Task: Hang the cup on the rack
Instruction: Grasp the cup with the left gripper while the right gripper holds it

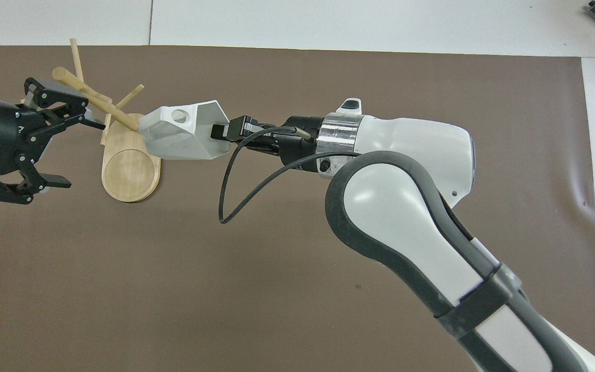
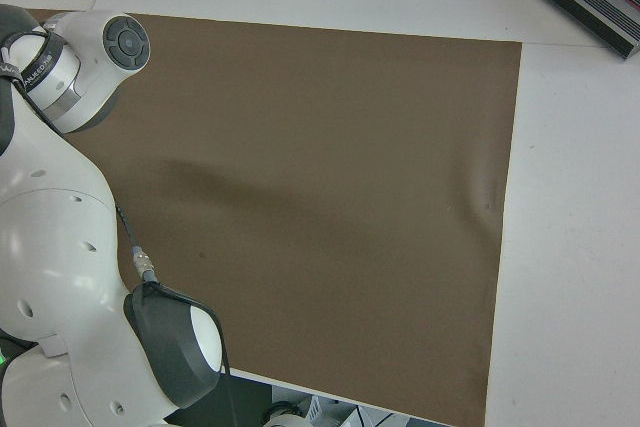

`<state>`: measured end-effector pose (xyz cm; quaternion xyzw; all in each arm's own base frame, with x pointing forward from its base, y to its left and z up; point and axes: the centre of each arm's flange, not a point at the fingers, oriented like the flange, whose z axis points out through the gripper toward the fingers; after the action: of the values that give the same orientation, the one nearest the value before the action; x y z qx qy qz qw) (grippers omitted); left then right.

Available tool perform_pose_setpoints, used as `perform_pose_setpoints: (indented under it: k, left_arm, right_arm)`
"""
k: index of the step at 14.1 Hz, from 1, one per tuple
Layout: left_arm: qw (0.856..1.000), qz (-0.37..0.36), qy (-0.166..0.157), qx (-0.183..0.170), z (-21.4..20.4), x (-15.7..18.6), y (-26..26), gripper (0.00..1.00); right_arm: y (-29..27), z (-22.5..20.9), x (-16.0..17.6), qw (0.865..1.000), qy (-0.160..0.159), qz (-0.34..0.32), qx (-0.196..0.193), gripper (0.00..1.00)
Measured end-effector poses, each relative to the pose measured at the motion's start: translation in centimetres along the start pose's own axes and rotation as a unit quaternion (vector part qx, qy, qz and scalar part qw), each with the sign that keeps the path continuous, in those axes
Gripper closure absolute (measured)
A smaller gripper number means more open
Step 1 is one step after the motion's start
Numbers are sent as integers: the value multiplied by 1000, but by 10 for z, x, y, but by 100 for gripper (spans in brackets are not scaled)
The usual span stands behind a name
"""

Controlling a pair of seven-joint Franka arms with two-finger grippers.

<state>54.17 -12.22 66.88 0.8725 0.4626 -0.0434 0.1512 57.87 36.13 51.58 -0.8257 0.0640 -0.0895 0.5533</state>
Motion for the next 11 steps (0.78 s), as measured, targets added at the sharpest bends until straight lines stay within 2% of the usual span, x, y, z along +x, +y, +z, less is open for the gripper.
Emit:
perform_pose_setpoints:
  k: [5,8,11]
  left_arm:
    - [989,-142,-35,-4,29,23,13,0]
    - [974,-216,-68,-9,37,35,18,0]
    - [961,-256,-100,-14,40,44,21,0]
  right_arm:
    - [-5,0,1,1000,2,4,4,94]
    - [-5,1,0,1000,1,4,4,94]
    - [-8,8,-6,1000,3,6,6,94]
